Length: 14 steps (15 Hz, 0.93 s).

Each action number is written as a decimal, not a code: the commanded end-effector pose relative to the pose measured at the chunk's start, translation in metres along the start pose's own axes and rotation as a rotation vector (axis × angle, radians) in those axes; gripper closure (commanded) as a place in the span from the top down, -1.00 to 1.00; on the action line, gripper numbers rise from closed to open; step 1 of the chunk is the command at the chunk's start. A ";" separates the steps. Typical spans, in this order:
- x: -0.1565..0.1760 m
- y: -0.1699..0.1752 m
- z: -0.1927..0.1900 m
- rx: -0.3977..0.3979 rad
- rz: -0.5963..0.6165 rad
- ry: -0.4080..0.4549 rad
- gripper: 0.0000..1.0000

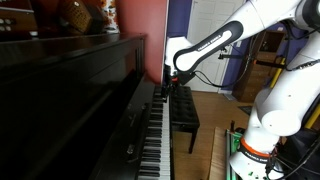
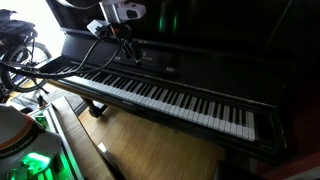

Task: Press one white key on the right side of the piano

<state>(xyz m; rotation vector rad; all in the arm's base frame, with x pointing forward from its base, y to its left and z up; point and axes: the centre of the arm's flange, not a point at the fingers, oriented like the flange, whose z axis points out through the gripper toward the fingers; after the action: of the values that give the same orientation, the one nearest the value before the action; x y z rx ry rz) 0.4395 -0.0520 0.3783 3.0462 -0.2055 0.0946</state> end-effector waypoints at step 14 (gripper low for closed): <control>0.050 0.052 0.070 -0.126 -0.241 -0.056 1.00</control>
<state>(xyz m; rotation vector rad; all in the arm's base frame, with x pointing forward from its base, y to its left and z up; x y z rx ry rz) 0.4621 -0.0896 0.3438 2.9516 -0.0268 0.0123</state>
